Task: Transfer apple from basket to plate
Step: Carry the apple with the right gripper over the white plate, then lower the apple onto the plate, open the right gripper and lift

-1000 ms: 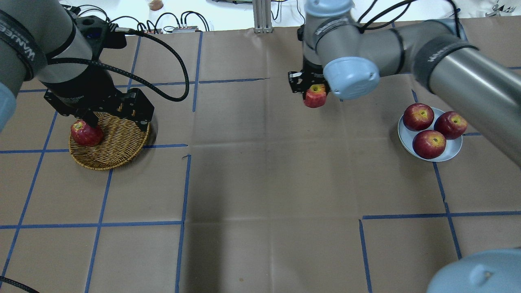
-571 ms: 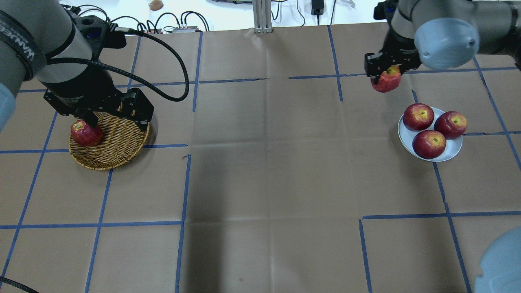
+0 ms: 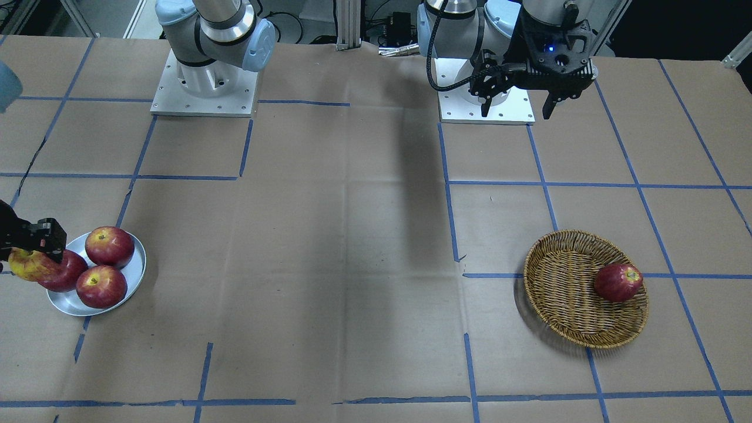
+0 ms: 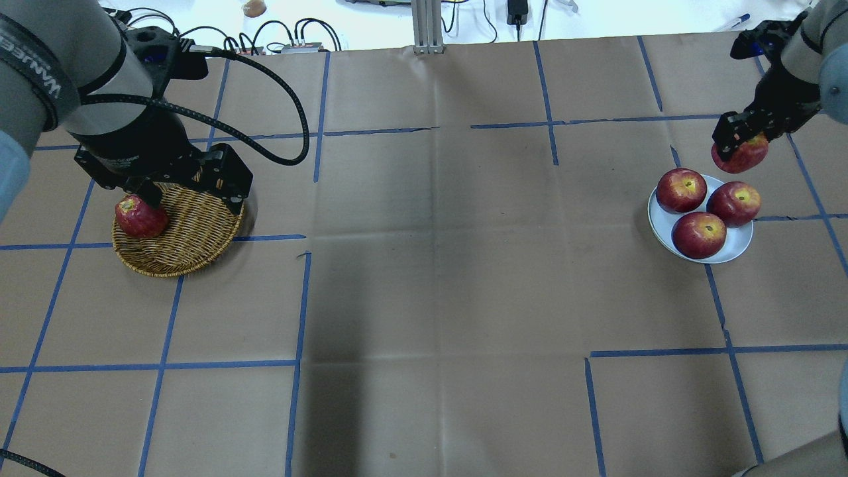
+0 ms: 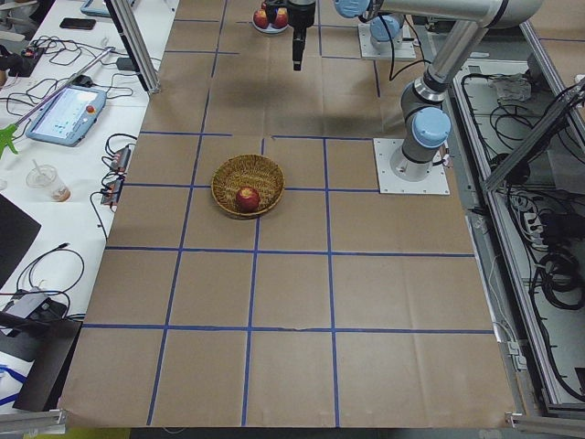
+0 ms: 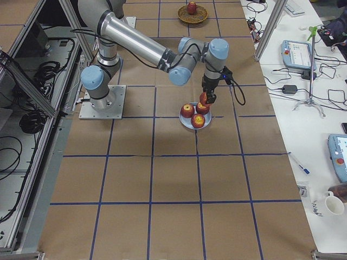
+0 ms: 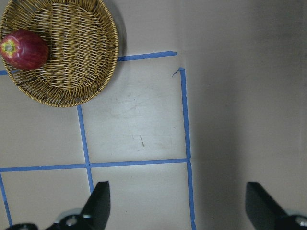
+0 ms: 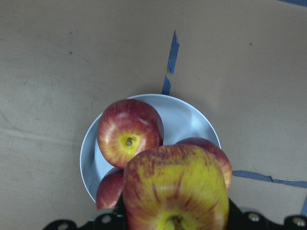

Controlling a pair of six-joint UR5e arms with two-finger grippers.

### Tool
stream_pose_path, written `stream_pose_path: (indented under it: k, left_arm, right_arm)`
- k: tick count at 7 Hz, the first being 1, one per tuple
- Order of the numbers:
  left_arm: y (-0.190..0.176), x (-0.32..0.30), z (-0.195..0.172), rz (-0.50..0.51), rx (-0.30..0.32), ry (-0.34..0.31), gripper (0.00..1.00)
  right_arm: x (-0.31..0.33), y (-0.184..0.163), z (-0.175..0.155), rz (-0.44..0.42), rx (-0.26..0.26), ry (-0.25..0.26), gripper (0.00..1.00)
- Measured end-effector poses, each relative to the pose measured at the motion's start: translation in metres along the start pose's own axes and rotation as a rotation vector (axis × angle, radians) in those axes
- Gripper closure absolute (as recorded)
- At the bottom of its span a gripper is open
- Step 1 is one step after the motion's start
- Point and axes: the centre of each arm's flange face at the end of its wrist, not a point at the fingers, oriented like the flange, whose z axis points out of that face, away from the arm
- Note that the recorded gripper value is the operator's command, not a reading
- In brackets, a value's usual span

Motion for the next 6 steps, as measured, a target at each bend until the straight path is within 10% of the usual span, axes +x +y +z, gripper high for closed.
stream_pose_path:
  k: [2, 4, 6]
  left_arm:
    - [-0.002, 0.001, 0.003, -0.002, -0.006, 0.007, 0.00]
    - [-0.002, 0.001, 0.004, -0.004, -0.009, 0.007, 0.00]
    - [-0.002, 0.001, 0.004, -0.004, -0.009, 0.005, 0.00]
  right_arm:
    - [-0.004, 0.020, 0.034, 0.006, -0.019, -0.028, 0.43]
    - [-0.005, 0.023, 0.044, 0.006, -0.011, -0.022, 0.00]
    - [-0.004, 0.021, 0.039, 0.010, 0.005, -0.009, 0.00]
